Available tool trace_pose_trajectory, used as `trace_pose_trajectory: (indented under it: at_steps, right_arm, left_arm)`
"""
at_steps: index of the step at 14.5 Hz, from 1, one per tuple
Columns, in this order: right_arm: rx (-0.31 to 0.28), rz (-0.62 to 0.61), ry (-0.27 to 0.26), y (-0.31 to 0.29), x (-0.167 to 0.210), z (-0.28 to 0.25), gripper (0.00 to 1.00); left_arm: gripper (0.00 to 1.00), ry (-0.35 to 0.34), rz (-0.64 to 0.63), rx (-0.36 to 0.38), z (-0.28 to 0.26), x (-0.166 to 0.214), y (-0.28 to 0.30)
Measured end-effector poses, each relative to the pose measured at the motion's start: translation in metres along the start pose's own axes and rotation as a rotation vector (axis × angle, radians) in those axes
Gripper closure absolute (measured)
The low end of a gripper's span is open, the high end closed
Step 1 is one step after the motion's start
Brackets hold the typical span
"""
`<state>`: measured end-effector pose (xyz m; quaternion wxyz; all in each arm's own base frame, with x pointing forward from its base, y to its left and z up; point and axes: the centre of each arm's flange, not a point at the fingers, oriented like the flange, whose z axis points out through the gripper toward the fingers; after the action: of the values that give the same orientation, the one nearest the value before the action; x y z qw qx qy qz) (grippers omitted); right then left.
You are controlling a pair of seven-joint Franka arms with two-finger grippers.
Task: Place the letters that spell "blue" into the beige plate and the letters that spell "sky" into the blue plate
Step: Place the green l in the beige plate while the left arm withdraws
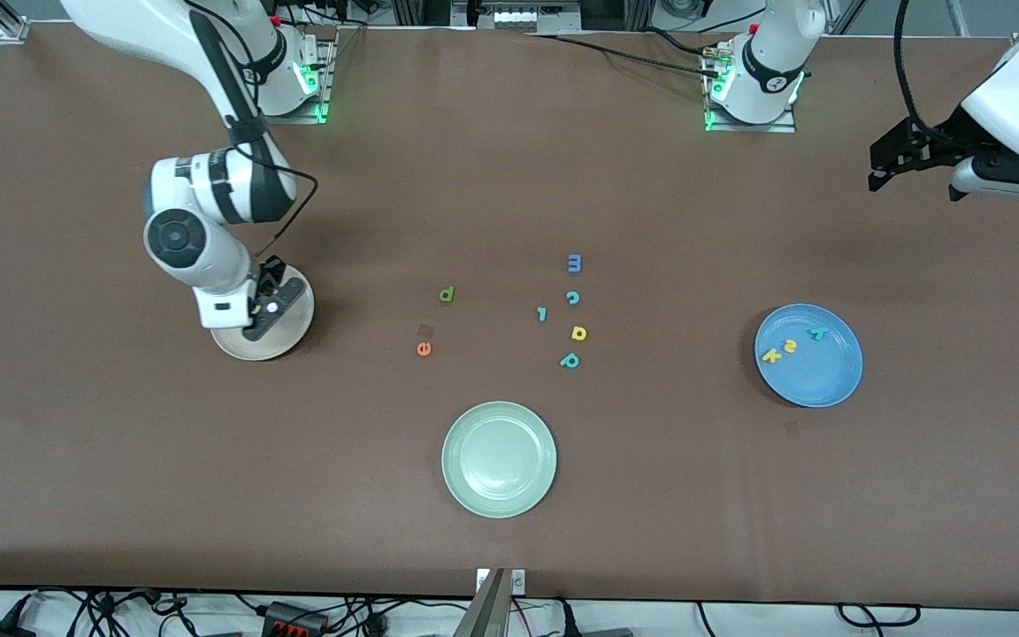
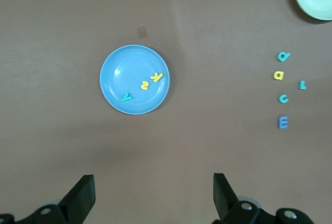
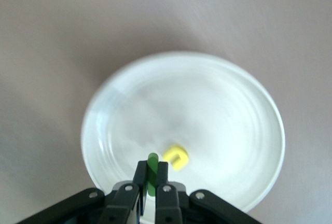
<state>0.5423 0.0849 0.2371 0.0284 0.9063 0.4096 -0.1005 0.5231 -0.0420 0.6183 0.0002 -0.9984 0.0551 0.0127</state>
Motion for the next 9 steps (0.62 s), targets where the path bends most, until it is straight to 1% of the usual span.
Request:
trace_pose_trajectory:
  at_steps: [2, 5, 6, 7, 9]
  right_arm:
    - [0.021, 0.025, -0.025, 0.006, -0.011, 0.02, 0.91]
    - [0.023, 0.033, -0.033, 0.0, -0.002, 0.045, 0.9]
    - [0.032, 0.047, -0.028, -0.003, 0.001, 0.047, 0.87]
    - [0.037, 0.069, -0.014, -0.007, 0.007, 0.044, 0.78]
    - [0.042, 0.115, 0.006, -0.011, 0.02, 0.023, 0.58]
  left_arm:
    - [0.0, -0.018, -0.002, -0.001, 0.015, 0.01, -0.004]
    - [0.0, -0.027, 0.002, -0.003, 0.023, 0.015, -0.003]
    - [0.0, -0.026, 0.002, -0.003, 0.022, 0.015, -0.003]
    - [0.0, -0.025, 0.002, -0.003, 0.022, 0.015, -0.003]
    - [0.0, -0.025, 0.003, -0.003, 0.022, 0.015, -0.003]
